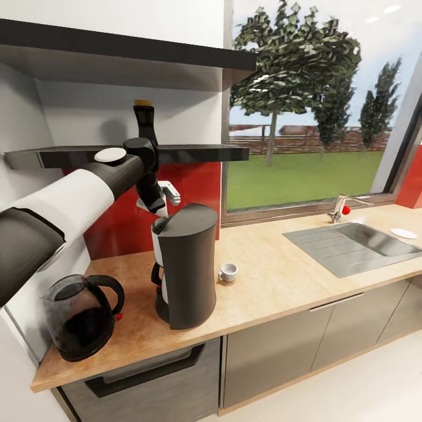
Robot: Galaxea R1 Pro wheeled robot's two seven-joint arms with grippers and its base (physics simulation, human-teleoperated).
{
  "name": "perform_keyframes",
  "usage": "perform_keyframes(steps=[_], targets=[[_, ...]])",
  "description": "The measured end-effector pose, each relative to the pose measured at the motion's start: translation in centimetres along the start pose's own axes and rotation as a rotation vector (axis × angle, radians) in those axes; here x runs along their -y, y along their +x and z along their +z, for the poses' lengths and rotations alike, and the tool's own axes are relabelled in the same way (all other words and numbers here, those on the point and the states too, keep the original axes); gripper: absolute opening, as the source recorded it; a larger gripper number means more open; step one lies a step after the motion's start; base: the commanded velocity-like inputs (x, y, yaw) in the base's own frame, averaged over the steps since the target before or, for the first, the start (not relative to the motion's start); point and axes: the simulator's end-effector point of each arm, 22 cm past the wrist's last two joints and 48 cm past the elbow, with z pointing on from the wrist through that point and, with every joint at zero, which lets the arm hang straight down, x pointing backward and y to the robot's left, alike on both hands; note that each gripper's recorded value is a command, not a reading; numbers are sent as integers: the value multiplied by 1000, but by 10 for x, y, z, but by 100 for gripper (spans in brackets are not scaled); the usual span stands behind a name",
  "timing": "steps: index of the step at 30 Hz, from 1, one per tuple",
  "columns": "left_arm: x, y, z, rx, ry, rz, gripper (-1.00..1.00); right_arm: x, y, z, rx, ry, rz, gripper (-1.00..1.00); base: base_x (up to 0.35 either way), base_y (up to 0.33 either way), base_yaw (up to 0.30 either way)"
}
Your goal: Set up a coffee station on the kitchen countertop: keep the coffee maker on the countertop, move the bottle of coffee from the kitchen shelf to the counter next to the coffee maker, place a paper coffee filter on top of the coffee maker, put the saucer next to the coffee maker with the coffee cup on the saucer, and place the electric kettle next to the coffee maker.
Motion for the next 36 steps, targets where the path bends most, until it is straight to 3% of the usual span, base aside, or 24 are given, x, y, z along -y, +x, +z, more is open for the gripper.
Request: perform_keyframes(steps=[21,22,36], targets=[[7,5,2,-6,42,-5,-100,0,1,0,-2,-1,0,100,0,0,0],[7,5,2,-6,43,-6,100,0,1,0,-2,-1,0,100,0,0,0],[7,4,2,-7,41,0,100,0,0,0,-1,0,0,100,0,0,0]])
